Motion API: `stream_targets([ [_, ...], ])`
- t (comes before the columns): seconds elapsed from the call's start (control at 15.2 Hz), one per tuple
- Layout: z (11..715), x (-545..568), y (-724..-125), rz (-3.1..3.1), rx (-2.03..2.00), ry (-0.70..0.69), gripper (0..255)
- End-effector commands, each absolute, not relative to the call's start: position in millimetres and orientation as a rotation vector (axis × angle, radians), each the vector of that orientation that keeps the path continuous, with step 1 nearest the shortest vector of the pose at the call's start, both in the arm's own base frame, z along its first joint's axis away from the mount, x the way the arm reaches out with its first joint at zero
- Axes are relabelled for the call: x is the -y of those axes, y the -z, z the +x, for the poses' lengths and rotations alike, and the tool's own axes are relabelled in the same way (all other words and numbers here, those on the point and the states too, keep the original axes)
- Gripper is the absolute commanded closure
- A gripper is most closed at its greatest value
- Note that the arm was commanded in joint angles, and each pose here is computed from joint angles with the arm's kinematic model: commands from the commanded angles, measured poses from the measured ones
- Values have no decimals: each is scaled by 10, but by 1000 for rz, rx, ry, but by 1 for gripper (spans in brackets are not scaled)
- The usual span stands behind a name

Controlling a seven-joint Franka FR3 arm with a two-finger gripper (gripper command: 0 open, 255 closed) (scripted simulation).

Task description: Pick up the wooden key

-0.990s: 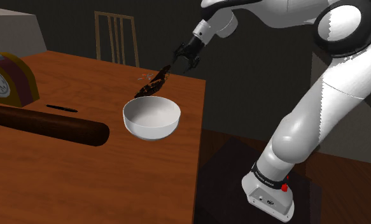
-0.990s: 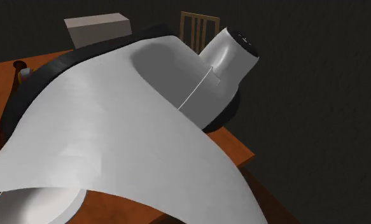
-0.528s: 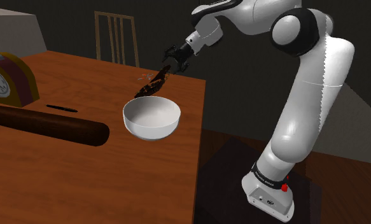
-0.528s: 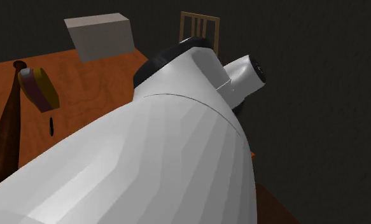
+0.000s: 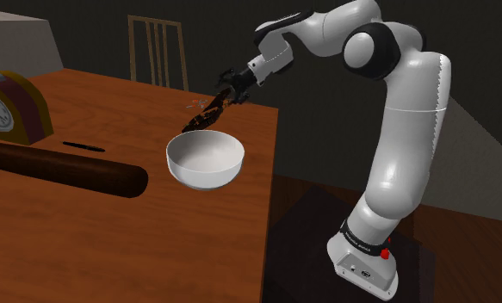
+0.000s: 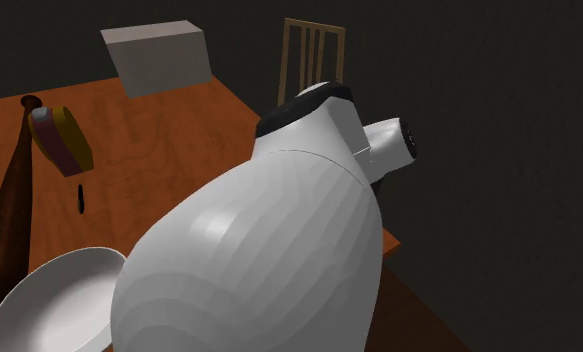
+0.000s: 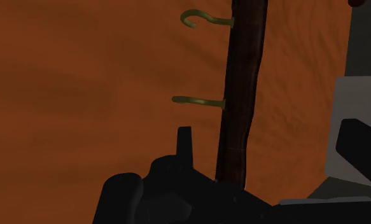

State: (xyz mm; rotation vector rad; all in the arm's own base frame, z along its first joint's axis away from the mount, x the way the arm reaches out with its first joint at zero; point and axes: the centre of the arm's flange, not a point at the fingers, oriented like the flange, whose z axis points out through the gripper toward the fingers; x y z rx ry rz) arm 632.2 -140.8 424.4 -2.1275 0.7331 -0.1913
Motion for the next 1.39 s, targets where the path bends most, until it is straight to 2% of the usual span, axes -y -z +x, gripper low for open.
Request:
stream_targets([
  [0.0,6328,1409,-4140,-2126,-733,192,0],
  [0.2,6328,1409,-4057,-2126,-733,192,0],
  [0.26,6332,1412,-4060,-2126,-734,192,255],
  [0.86,6328,1409,-4057,-2126,-733,192,255],
  [1.32,6328,1409,-4427,-2126,-733,192,255],
])
